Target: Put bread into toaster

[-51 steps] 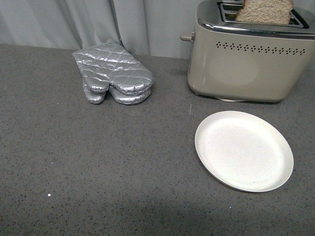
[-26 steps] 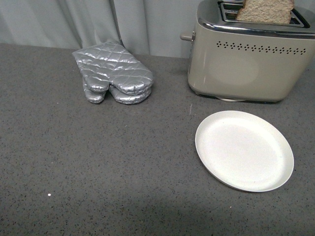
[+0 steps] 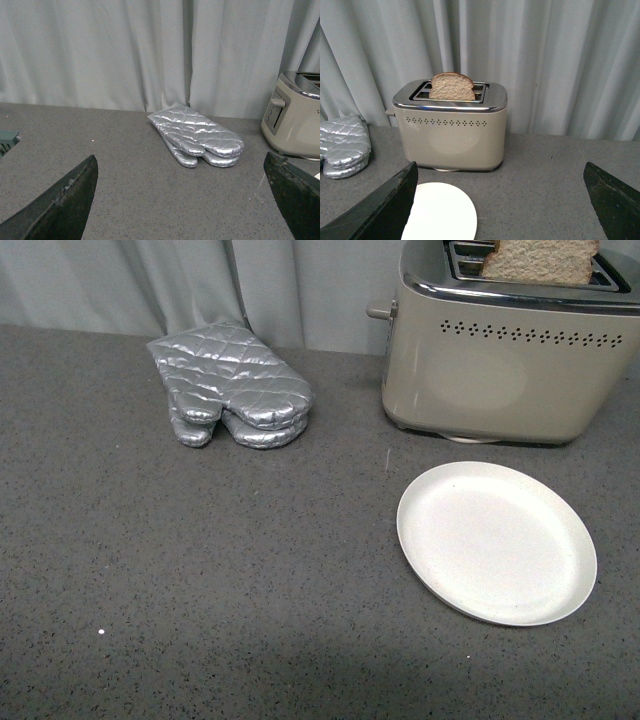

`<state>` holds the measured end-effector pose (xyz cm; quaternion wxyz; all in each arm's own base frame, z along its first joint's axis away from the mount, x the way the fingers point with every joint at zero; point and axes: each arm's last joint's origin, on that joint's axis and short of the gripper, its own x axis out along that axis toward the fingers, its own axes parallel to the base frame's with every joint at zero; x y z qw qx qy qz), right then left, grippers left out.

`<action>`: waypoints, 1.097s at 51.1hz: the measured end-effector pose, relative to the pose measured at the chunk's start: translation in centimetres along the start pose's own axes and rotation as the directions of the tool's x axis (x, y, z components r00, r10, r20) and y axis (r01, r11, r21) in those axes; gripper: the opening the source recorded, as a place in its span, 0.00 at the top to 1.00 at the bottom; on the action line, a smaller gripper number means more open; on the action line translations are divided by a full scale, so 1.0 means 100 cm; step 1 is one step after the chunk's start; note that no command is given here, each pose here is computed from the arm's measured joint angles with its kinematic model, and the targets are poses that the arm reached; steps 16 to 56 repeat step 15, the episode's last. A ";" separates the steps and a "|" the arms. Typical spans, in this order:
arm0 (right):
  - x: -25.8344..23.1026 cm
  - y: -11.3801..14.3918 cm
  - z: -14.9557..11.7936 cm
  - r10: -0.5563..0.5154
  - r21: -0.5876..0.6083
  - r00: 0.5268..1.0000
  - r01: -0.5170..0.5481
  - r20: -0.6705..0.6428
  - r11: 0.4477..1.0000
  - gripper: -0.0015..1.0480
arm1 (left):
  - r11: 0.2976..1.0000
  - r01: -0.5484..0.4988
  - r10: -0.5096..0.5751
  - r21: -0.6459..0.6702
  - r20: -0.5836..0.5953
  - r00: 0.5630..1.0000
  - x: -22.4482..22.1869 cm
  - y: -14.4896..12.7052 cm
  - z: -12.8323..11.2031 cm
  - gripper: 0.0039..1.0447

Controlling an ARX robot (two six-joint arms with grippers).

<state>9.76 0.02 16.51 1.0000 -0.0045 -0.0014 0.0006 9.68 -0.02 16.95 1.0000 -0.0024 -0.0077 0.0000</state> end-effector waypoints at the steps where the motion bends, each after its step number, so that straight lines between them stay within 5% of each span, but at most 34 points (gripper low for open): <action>1: 0.000 0.000 0.000 0.000 0.001 1.000 0.000 0.000 1.000 0.08 | 1.000 0.000 0.000 0.000 0.000 1.000 0.000 0.000 0.000 0.06; 56: 0.000 0.000 0.000 0.000 0.002 1.000 0.000 0.000 1.000 0.09 | 1.000 0.000 0.000 0.000 0.000 1.000 0.000 0.000 0.000 0.06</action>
